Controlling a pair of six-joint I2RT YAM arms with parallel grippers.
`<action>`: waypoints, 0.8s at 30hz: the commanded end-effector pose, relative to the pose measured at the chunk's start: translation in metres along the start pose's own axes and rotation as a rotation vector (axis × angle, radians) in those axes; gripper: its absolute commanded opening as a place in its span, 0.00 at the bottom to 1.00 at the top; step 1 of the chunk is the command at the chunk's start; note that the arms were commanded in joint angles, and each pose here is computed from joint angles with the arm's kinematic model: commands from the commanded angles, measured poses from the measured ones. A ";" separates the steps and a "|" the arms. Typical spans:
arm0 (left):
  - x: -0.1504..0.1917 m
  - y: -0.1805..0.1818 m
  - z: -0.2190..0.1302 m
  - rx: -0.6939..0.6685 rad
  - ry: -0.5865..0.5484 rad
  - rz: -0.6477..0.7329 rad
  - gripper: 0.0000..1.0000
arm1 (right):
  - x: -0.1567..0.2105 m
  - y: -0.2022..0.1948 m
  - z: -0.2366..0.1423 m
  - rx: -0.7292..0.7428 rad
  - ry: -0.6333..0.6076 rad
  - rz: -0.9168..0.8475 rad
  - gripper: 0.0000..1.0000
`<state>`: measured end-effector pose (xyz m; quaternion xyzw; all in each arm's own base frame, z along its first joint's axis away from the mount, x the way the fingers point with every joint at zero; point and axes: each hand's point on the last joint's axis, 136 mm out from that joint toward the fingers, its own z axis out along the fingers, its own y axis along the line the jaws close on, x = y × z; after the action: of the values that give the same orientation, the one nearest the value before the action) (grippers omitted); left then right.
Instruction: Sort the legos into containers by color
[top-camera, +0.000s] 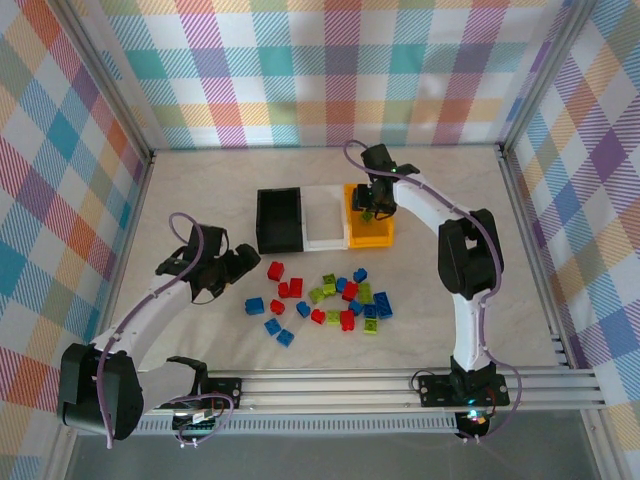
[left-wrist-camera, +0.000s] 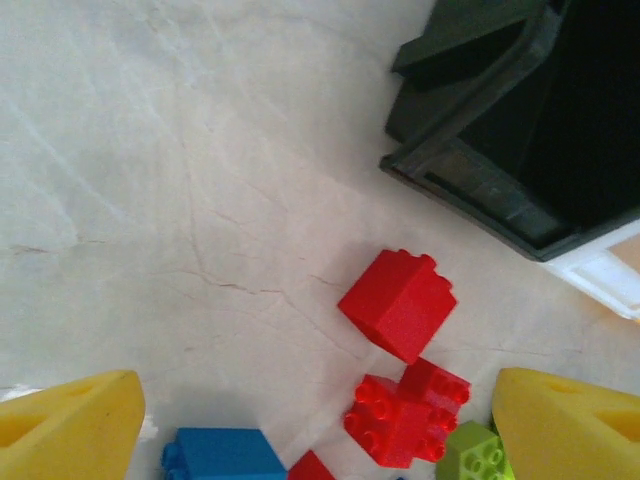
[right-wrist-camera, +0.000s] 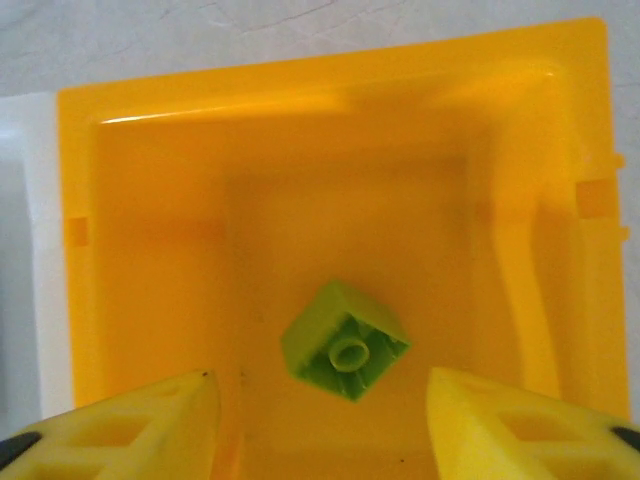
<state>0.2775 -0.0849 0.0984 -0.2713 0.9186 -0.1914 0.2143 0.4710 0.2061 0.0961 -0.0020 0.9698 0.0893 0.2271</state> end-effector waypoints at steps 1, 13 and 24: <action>0.010 0.015 -0.005 -0.085 0.007 0.041 0.88 | -0.012 0.010 -0.034 -0.066 -0.068 0.003 0.59; 0.073 0.036 0.005 -0.204 0.112 0.207 0.83 | 0.020 0.003 -0.038 -0.104 -0.058 0.032 0.59; 0.092 0.046 0.024 -0.290 0.147 0.320 0.75 | 0.023 -0.001 -0.048 -0.104 -0.081 0.038 0.59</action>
<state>0.2036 -0.1158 0.0371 -0.1375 0.9794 -0.0639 0.1334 0.4272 0.1967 0.1106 0.0034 0.9620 0.1279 0.2414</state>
